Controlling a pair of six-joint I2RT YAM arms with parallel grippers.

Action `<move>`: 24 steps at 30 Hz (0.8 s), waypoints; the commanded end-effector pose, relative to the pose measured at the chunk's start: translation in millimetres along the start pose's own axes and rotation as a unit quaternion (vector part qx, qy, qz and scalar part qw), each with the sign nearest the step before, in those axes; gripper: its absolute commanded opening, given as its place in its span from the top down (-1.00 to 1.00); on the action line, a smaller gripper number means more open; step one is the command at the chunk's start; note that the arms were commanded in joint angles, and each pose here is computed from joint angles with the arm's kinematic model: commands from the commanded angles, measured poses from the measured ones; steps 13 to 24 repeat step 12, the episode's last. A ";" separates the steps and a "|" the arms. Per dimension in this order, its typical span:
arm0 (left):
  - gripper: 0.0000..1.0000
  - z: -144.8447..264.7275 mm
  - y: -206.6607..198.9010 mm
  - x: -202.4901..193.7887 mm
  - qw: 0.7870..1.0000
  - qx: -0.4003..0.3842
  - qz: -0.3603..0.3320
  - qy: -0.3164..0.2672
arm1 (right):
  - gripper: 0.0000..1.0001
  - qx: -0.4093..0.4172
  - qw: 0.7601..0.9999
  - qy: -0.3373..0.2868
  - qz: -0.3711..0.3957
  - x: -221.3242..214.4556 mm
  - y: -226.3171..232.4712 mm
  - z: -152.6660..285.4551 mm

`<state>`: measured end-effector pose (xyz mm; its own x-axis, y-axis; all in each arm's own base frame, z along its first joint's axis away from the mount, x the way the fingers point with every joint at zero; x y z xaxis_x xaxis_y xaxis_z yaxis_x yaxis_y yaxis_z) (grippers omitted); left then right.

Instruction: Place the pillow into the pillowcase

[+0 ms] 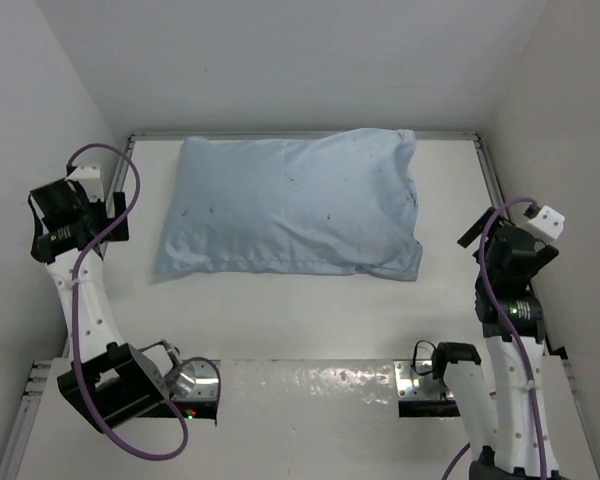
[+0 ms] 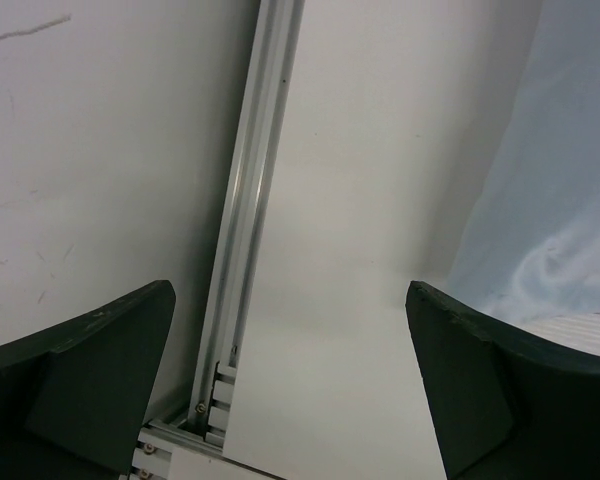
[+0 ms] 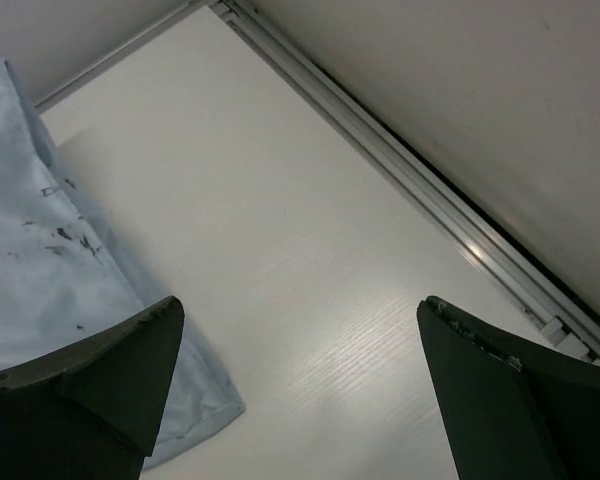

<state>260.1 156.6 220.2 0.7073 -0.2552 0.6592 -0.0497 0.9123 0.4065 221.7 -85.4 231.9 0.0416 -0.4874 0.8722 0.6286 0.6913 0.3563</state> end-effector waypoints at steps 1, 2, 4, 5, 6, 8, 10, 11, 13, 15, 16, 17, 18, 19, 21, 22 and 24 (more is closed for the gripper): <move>-0.99 19.3 9.5 14.2 0.999 0.022 0.013 -0.029 | -0.98 -0.033 0.999 -0.002 -0.042 1.3 -4.1 -3.8; -0.99 22.3 6.9 14.3 0.999 0.016 0.011 -0.032 | -0.98 -0.037 0.998 0.001 -0.044 -0.3 -5.1 -4.3; -0.99 24.4 5.9 14.4 0.999 0.014 0.009 -0.033 | -0.98 -0.045 0.998 0.001 -0.047 -1.5 -7.5 -4.9; -0.99 25.8 5.4 13.6 0.999 0.014 0.010 -0.032 | -0.98 -0.049 0.998 -0.001 -0.046 -3.1 -9.5 -5.8; -0.99 25.9 5.5 13.2 0.999 0.014 0.009 -0.031 | -0.98 -0.048 0.998 -0.002 -0.045 -3.5 -9.8 -6.0; -0.99 26.1 6.5 11.5 0.999 0.018 0.008 -0.027 | -0.98 -0.041 0.998 0.002 -0.039 -6.7 -8.8 -6.9; -0.99 26.3 7.0 10.9 0.999 0.019 0.005 -0.026 | -0.98 -0.031 0.999 0.005 -0.032 -8.7 -7.0 -6.6; -0.99 25.9 6.8 10.7 0.999 0.019 0.006 -0.025 | -0.98 -0.031 0.999 0.006 -0.032 -9.9 -7.5 -6.9; -0.99 26.0 6.6 10.4 0.999 0.019 0.006 -0.025 | -0.98 -0.033 0.999 0.004 -0.032 -9.7 -8.7 -6.9; -0.99 26.0 6.6 10.4 0.999 0.019 0.006 -0.025 | -0.98 -0.033 0.999 0.004 -0.032 -9.7 -8.7 -6.9; -0.99 26.0 6.6 10.4 0.999 0.019 0.006 -0.025 | -0.98 -0.033 0.999 0.004 -0.032 -9.7 -8.7 -6.9; -0.99 26.0 6.6 10.4 0.999 0.019 0.006 -0.025 | -0.98 -0.033 0.999 0.004 -0.032 -9.7 -8.7 -6.9; -0.99 26.0 6.6 10.4 0.999 0.019 0.006 -0.025 | -0.98 -0.033 0.999 0.004 -0.032 -9.7 -8.7 -6.9; -0.99 26.0 6.6 10.4 0.999 0.019 0.006 -0.025 | -0.98 -0.033 0.999 0.004 -0.032 -9.7 -8.7 -6.9; -0.99 26.0 6.6 10.4 0.999 0.019 0.006 -0.025 | -0.98 -0.033 0.999 0.004 -0.032 -9.7 -8.7 -6.9; -0.99 26.0 6.6 10.4 0.999 0.019 0.006 -0.025 | -0.98 -0.033 0.999 0.004 -0.032 -9.7 -8.7 -6.9; -0.99 26.0 6.6 10.4 0.999 0.019 0.006 -0.025 | -0.98 -0.033 0.999 0.004 -0.032 -9.7 -8.7 -6.9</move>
Point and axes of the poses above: each gripper's point midway between its finger pads, its own z axis back along the fingers, its own y axis along the line the jaws close on, x = y × z, the point moved 1 cm from there along z, back along the fingers, and after that the axes turned 14 degrees about -z, right-handed, at the moved point
